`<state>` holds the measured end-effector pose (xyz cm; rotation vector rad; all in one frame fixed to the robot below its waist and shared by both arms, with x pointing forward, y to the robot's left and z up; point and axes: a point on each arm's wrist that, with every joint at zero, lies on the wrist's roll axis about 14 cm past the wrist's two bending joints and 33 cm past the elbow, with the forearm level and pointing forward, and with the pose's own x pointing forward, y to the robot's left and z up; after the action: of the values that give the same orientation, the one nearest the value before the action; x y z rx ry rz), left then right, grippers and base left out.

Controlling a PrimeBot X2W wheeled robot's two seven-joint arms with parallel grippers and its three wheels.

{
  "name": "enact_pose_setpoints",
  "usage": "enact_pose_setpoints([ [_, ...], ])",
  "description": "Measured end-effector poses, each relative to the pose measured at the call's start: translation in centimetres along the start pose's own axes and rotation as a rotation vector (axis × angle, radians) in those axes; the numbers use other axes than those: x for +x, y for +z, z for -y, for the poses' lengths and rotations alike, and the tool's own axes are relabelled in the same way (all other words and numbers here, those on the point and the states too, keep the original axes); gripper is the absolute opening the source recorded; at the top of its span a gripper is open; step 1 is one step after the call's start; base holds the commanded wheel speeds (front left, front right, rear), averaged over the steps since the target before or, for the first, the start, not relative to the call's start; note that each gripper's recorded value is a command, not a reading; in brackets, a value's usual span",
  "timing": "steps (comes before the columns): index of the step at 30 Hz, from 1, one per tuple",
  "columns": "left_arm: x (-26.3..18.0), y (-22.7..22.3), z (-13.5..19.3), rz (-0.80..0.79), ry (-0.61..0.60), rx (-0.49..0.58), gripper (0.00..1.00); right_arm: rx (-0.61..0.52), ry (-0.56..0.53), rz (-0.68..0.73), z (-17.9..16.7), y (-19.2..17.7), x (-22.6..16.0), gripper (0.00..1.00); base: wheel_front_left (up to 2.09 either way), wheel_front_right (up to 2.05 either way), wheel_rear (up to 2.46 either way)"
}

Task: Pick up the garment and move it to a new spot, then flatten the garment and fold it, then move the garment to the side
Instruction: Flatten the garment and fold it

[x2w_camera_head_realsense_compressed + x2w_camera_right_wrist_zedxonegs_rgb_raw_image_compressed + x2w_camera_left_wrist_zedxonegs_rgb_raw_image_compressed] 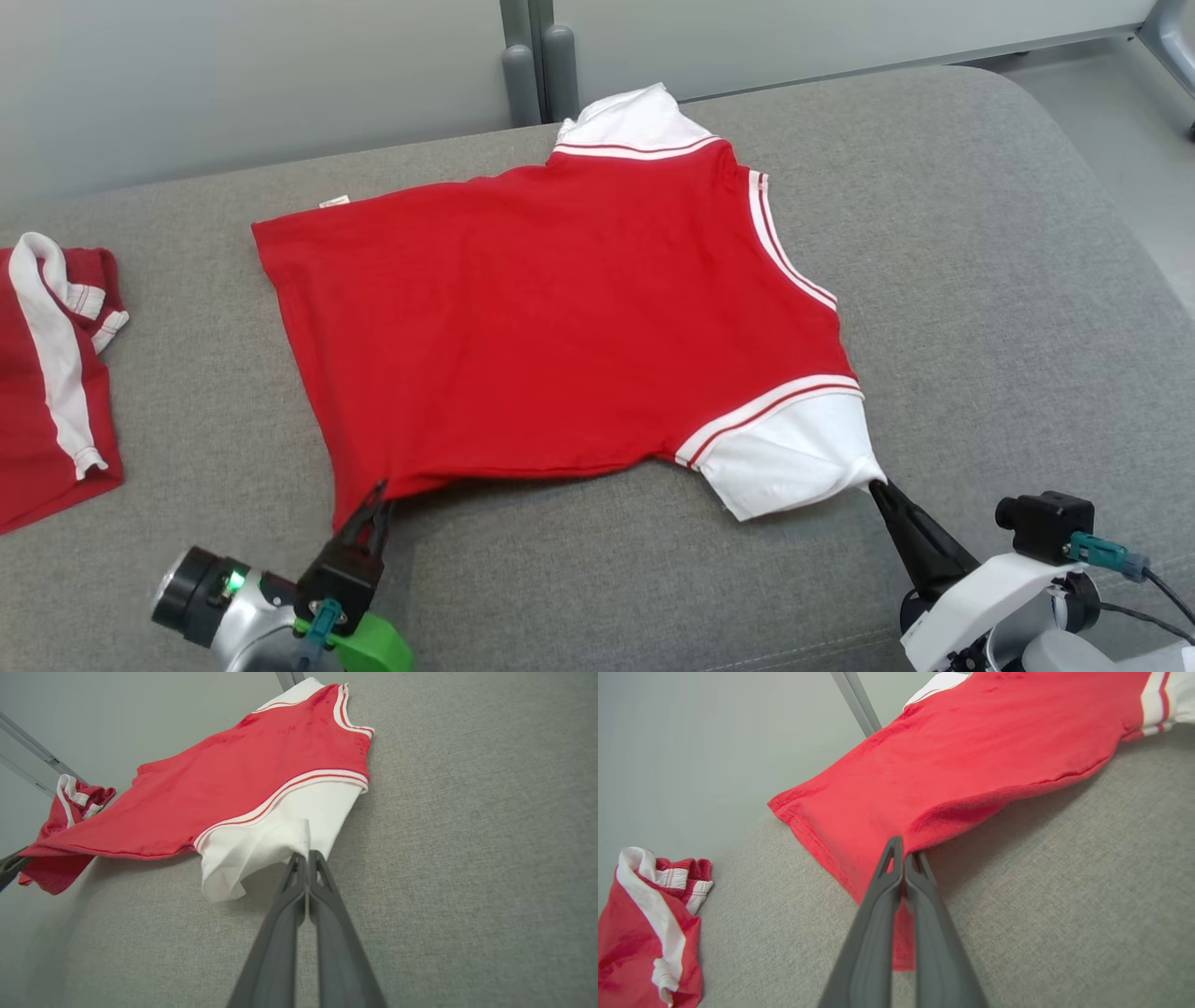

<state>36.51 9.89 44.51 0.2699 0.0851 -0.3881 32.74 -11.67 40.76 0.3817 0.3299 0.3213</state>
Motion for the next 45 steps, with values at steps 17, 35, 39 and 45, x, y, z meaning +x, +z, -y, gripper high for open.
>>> enact_pose_setpoints([
  [17, -3.4, -6.2, 4.6, -0.232, -0.094, -0.116, 0.00, 0.038, -0.051, -0.083, 1.2, -3.0, -2.2, 0.00, 0.00, 0.00, 0.00],
  [35, -3.3, -6.9, 5.0, -0.262, -0.074, -0.173, 0.00, 0.057, -0.050, -0.118, 0.6, -4.5, -3.4, 0.00, 0.00, 0.00, 0.00],
  [39, -3.5, -7.1, 5.1, -0.273, -0.080, -0.178, 0.00, 0.059, -0.053, -0.138, 0.6, -5.3, -3.9, 0.00, 0.00, 0.00, 0.00],
  [45, -3.8, -7.3, 5.6, -0.287, -0.067, -0.232, 0.00, 0.054, -0.060, -0.139, 0.7, -5.4, -4.3, 0.16, 0.00, 0.00, 0.00],
])
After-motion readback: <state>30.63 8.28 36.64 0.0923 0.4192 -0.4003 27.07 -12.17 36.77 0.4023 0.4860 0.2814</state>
